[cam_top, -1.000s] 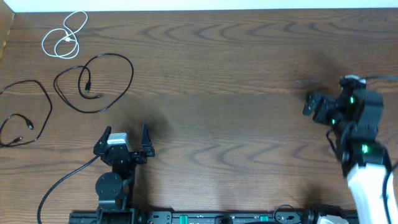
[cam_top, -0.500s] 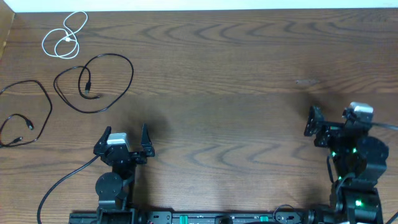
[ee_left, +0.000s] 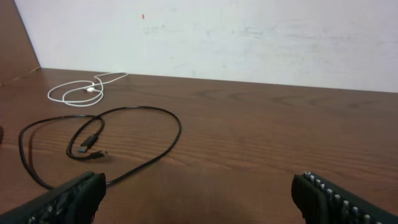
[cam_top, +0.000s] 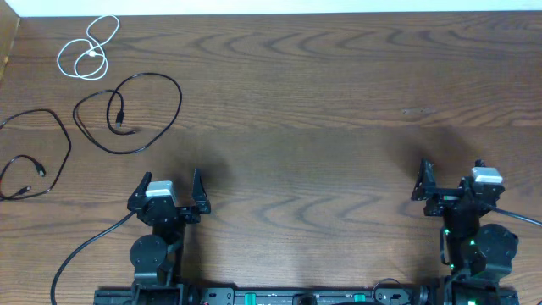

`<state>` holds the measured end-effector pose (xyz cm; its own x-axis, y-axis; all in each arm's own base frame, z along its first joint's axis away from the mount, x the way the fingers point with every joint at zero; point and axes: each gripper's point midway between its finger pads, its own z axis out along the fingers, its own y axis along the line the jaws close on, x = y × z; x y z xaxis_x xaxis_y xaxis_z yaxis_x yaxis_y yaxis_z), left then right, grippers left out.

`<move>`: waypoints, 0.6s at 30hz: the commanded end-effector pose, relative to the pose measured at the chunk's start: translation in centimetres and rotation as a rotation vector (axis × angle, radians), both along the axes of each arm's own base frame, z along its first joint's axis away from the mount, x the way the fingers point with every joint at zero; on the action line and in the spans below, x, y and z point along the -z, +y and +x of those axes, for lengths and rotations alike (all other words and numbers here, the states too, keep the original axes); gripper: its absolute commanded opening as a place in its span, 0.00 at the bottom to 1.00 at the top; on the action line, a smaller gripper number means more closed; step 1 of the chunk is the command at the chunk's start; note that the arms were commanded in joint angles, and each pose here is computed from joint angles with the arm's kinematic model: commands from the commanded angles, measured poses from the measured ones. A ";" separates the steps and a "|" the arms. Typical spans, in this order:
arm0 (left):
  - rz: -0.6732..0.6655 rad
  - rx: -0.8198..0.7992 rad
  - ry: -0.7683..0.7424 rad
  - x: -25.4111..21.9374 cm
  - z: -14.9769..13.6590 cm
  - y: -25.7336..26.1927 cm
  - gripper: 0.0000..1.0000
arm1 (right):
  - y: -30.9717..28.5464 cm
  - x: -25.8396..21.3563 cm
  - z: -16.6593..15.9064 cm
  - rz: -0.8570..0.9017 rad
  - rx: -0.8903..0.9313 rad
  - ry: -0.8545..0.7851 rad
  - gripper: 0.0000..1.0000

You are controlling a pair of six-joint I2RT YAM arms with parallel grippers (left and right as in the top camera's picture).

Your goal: Untangle cables

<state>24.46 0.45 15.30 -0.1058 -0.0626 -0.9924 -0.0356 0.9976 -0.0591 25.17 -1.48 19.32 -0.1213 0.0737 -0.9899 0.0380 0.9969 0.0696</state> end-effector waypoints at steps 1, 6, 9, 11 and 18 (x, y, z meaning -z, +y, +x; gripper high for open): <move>0.003 -0.036 0.050 1.7 -0.1 0.7 1.00 | 0.1 0.8 -0.1 -0.019 -0.003 -0.016 0.99; 0.003 -0.036 0.050 1.7 -0.1 0.7 1.00 | 0.8 1.8 -0.1 -0.022 -0.030 -0.048 0.99; 0.003 -0.036 0.050 1.7 -0.1 0.7 1.00 | 0.9 2.4 -0.1 -0.023 -0.031 -0.063 0.99; 0.003 -0.036 0.050 1.7 -0.1 0.7 1.00 | 1.1 2.5 -0.2 -0.021 -0.035 -0.084 0.99; 0.003 -0.036 0.050 1.7 -0.1 0.7 1.00 | 1.4 1.8 -0.5 -0.025 -0.028 -0.124 0.99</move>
